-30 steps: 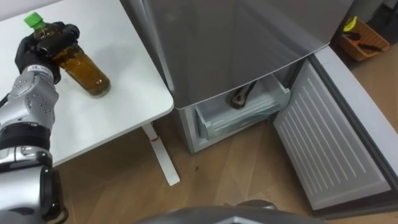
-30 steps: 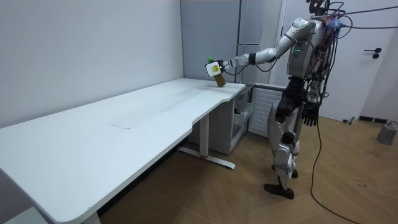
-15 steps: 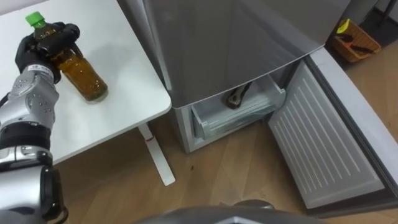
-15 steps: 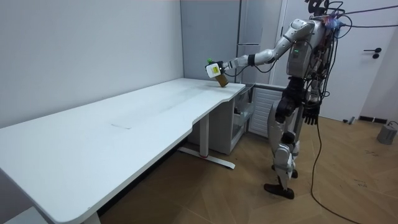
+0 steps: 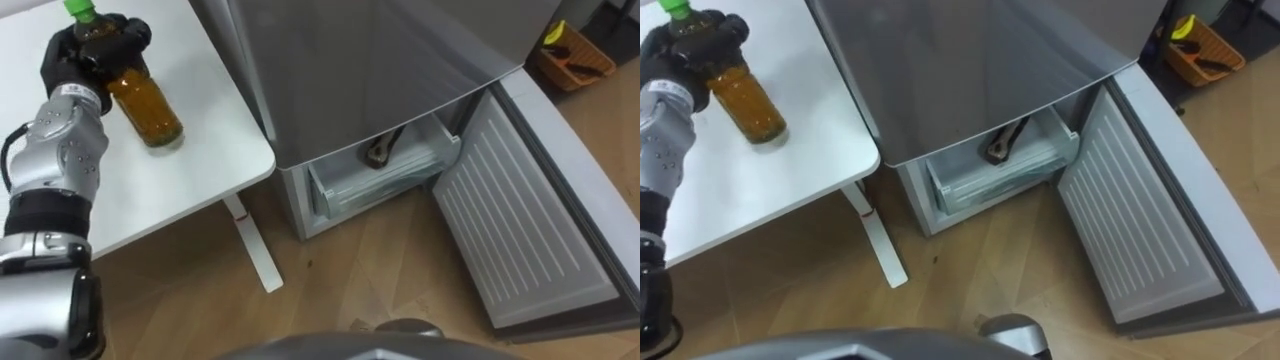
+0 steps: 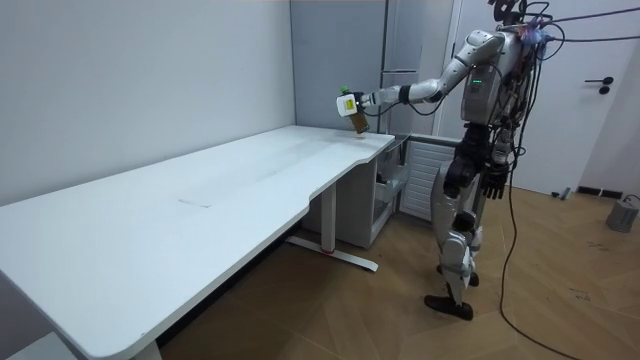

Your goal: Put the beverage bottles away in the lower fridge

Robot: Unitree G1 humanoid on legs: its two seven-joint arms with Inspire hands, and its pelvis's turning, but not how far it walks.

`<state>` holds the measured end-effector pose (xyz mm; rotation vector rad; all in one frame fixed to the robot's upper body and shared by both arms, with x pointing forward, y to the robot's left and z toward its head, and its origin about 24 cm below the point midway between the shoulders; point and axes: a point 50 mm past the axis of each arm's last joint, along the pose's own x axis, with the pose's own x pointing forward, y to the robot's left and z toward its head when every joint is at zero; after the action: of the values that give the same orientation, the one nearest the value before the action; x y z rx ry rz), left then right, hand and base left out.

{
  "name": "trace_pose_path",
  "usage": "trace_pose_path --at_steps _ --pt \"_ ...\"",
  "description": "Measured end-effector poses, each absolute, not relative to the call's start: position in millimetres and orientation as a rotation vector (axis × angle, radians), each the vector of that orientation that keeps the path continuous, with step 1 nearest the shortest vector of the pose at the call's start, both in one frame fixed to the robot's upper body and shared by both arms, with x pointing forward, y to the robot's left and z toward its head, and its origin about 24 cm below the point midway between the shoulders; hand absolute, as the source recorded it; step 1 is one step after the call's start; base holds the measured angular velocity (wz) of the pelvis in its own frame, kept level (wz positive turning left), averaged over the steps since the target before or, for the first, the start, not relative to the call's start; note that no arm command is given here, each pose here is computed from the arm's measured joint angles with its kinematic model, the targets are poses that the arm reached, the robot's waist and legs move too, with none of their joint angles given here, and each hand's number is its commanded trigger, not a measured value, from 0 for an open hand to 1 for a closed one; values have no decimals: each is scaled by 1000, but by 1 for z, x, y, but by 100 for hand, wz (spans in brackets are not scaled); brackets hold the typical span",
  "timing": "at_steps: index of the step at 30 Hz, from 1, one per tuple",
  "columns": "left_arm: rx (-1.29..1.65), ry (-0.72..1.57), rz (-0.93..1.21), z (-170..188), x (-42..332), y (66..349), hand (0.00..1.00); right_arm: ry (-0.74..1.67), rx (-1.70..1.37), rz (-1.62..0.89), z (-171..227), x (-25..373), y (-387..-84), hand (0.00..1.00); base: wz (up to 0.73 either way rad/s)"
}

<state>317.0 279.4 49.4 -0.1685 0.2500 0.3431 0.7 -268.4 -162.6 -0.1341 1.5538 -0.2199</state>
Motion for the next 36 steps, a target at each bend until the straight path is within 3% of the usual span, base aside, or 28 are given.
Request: trace_pose_path --at_steps 13,19,36 --pt "-210 35 162 82 304 233 100 1571 -156 -183 -164 1 -264 0 9" --pt "-107 -12 129 89 287 227 100 1539 -154 -175 -164 16 -264 0 10" --pt "-134 -40 -1 89 241 213 100 1604 -187 -96 -166 8 -258 0 22"
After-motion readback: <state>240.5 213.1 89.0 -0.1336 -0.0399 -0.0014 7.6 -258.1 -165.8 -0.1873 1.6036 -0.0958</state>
